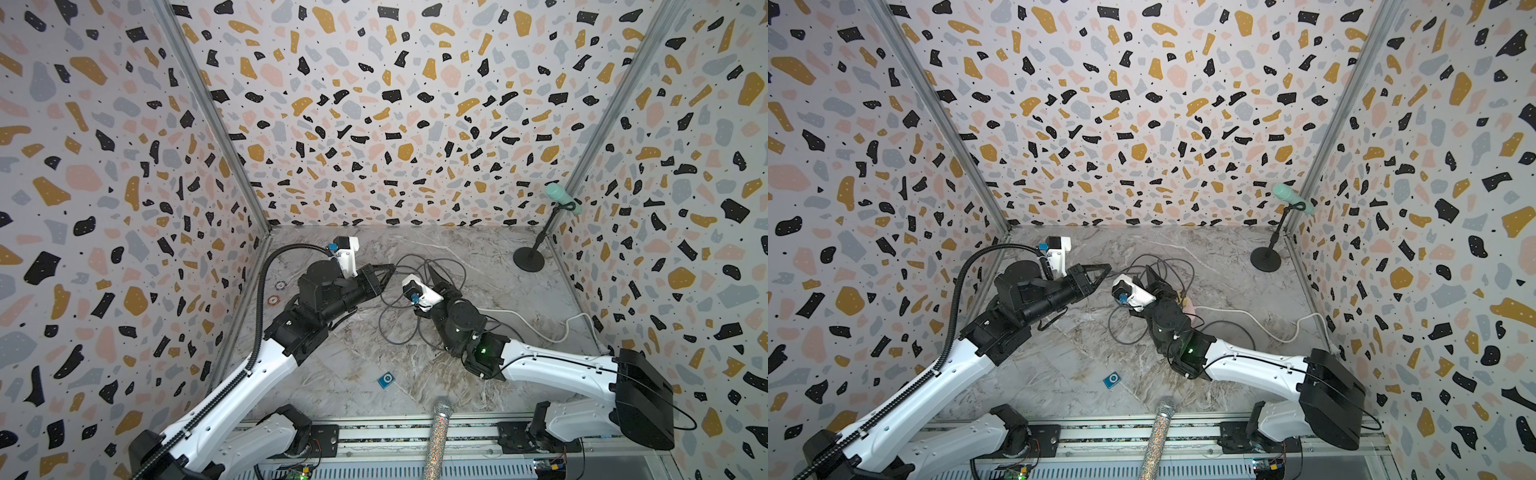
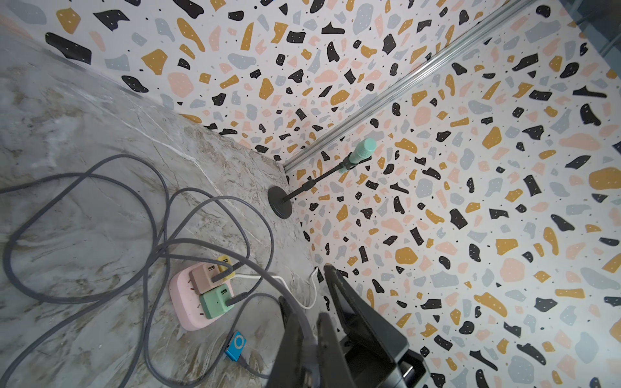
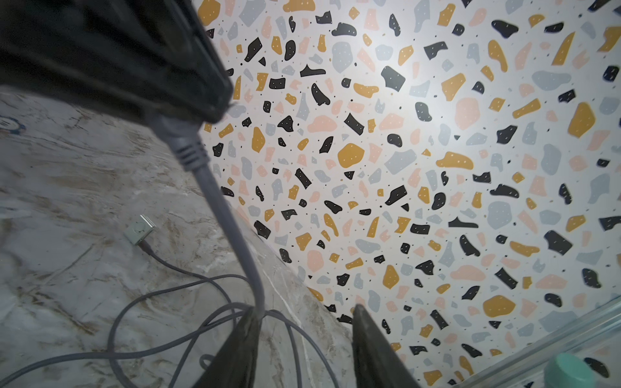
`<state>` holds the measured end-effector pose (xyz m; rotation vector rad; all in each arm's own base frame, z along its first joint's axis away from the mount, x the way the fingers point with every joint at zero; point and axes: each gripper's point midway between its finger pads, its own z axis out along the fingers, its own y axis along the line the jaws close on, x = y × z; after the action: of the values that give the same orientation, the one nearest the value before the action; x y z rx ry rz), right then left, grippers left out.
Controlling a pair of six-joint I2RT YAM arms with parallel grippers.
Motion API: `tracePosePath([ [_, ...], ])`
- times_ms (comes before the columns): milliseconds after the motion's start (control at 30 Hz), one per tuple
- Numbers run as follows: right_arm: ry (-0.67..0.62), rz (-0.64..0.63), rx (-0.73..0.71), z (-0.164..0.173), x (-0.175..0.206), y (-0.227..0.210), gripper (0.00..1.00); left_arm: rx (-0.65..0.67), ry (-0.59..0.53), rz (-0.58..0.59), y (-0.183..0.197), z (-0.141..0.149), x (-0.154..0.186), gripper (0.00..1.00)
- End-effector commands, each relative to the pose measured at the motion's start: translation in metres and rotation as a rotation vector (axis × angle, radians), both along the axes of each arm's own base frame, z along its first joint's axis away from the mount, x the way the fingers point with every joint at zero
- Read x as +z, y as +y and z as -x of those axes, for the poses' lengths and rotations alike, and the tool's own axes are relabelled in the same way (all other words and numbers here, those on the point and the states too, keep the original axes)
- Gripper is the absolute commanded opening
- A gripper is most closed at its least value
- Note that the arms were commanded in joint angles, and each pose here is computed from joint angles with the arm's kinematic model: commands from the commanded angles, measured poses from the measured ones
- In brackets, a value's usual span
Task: Charge mp3
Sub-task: Pick up the charging cable from the center of the board.
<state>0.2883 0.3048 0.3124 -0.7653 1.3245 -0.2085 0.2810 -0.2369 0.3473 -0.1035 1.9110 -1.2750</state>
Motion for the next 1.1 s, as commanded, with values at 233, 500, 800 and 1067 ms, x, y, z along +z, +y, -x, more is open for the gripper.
tracePosePath([
  [233, 0.362, -0.494, 0.502, 0.055, 0.052, -0.018, 0.63, -0.117, -0.256, -0.196, -0.009, 0.009, 0.015, 0.07],
  [500, 0.596, -0.722, 0.628, 0.088, 0.045, -0.034, 0.68, -0.147, -0.334, -0.146, -0.015, 0.012, 0.023, 0.05],
  [800, 0.809, -1.061, 0.688, 0.101, 0.025, -0.040, 0.68, -0.031, -0.295, -0.143, -0.005, 0.006, 0.001, 0.02],
  [1067, 0.830, -1.198, 0.691, 0.114, 0.020, -0.030, 0.68, 0.109, -0.310, -0.012, 0.013, 0.009, 0.000, 0.00],
])
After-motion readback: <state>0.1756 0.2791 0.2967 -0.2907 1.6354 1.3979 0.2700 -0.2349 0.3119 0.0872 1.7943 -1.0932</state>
